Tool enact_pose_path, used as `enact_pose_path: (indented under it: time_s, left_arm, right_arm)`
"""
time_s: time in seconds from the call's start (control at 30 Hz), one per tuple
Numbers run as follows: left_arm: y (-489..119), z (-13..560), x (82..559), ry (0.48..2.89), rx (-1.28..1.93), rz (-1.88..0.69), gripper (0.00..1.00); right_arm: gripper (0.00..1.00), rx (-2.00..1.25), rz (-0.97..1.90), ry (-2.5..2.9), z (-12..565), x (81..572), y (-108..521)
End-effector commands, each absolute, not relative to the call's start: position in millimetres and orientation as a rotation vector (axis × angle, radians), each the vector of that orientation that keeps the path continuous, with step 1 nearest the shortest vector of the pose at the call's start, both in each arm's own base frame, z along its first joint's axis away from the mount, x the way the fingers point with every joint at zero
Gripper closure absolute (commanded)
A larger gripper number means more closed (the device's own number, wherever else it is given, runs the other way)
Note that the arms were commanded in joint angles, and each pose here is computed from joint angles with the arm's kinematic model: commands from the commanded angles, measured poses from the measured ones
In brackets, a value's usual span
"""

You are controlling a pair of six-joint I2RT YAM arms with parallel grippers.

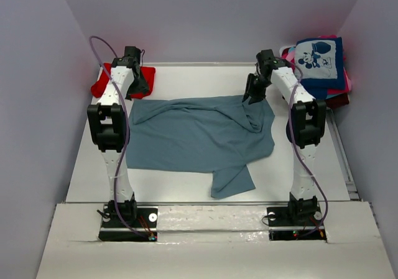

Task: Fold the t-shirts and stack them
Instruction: Fold the flattened tshirt in 1/3 of the way

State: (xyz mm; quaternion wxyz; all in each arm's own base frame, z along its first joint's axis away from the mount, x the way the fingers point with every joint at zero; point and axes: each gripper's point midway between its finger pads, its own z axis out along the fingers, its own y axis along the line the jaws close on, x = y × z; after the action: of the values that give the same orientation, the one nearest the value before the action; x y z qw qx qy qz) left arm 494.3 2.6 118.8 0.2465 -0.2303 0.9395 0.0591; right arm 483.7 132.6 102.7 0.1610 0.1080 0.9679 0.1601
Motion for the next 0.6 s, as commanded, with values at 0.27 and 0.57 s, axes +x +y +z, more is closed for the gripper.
enact_pose_path:
  time_s: [0.27,0.57]
  left_arm:
    - [4.0,142.3,476.7,2.532,-0.608,0.184,0.33]
    - [3.5,141.0,475.4,2.536,-0.600,0.181,0.33]
  right_arm:
    - [0.59,0.252,0.523,2.757,82.7,487.6,168.3]
    - [0.59,0.245,0.491,2.762,72.2,492.3,165.5]
